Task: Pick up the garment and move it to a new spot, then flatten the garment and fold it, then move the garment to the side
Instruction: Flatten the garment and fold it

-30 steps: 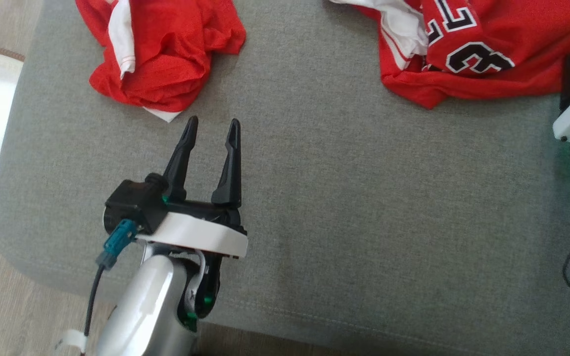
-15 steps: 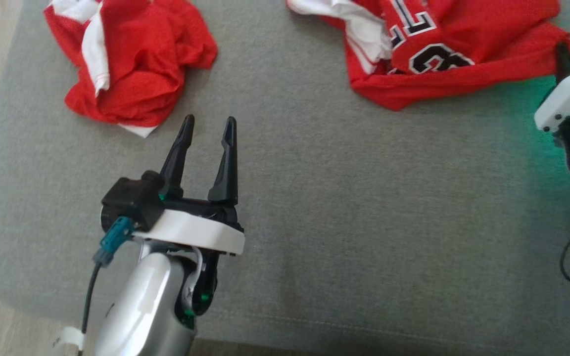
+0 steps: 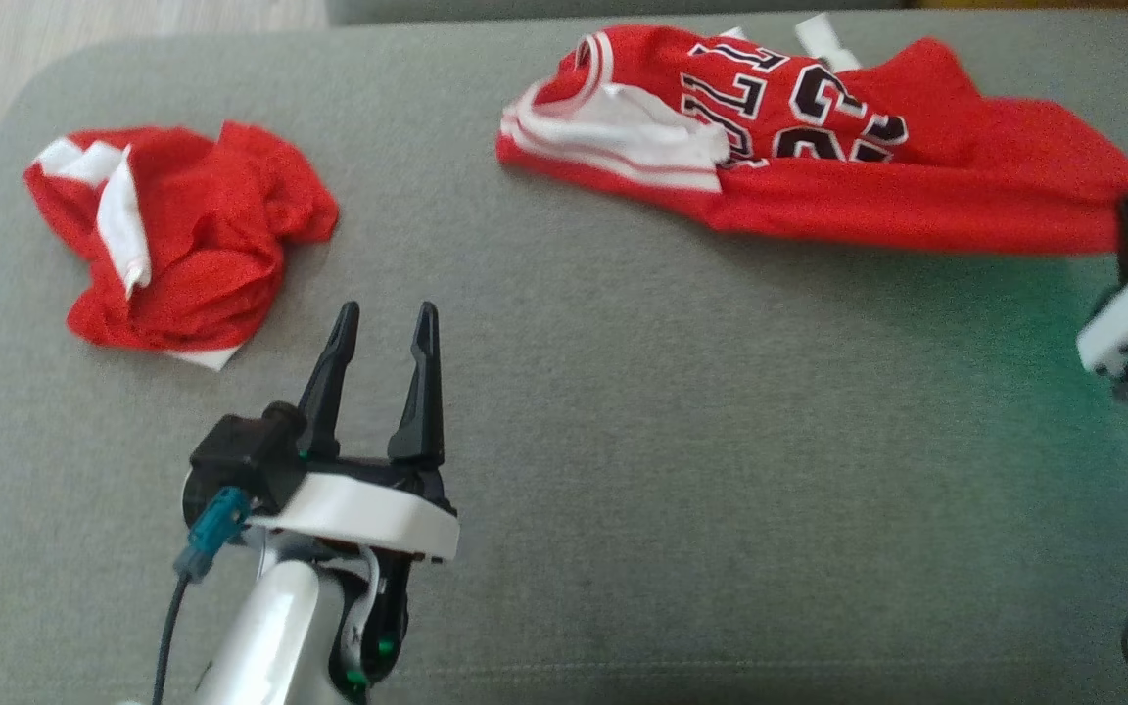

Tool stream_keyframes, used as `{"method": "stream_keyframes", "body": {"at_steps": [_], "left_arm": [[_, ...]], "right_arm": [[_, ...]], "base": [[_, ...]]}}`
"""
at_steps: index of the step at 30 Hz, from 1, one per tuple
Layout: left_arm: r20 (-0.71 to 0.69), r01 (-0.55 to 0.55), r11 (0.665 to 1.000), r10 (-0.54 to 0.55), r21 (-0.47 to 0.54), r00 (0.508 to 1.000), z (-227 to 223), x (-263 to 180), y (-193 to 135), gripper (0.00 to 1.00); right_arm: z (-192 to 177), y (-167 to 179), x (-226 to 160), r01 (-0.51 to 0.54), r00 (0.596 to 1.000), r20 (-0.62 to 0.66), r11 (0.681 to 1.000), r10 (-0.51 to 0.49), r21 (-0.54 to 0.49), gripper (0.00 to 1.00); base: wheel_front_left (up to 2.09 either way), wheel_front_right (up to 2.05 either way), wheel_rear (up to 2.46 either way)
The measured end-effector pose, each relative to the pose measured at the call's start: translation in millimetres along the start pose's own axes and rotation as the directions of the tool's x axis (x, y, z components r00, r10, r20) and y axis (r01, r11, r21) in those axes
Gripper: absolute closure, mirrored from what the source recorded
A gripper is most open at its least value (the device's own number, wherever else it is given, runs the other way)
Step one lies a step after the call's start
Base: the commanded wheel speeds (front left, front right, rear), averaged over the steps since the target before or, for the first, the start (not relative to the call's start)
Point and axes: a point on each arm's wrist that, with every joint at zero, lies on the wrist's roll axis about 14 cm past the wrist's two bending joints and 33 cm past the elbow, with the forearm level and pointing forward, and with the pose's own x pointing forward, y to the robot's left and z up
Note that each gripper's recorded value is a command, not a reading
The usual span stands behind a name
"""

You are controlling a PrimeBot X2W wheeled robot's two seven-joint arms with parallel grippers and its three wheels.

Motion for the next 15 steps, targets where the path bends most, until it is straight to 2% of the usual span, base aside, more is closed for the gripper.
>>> {"method": "stream_keyframes", "body": {"at_steps": [5,12,13,14,15], "left_arm": [[0.012,0.039,0.999,-0.039,-0.005,0.999,5,-9,-16,0.00],[0.020,0.054,0.999,-0.054,0.003,0.998,9,-14,-22,0.00],[0.021,0.053,0.999,-0.053,0.004,0.998,9,-14,-22,0.00],[0.021,0.053,0.999,-0.053,0.004,0.998,9,-14,-21,0.00],[0.022,0.054,0.999,-0.054,0.003,0.998,10,-14,-21,0.00]], "right_arm": [[-4,-43,-46,0.114,0.993,0.012,0.993,-0.115,0.024,1.00],[-21,-46,-76,0.159,0.987,-0.008,0.985,-0.159,0.065,1.00],[-21,-45,-78,0.163,0.987,-0.003,0.985,-0.163,0.053,0.72],[-18,-46,-79,0.170,0.985,0.009,0.985,-0.171,0.040,0.00],[-15,-47,-80,0.179,0.983,0.025,0.983,-0.180,0.027,0.00]], "base": [[0.00,0.00,0.00],[0.00,0.00,0.00],[0.00,0.00,0.00],[0.00,0.00,0.00],[0.00,0.00,0.00]]}}
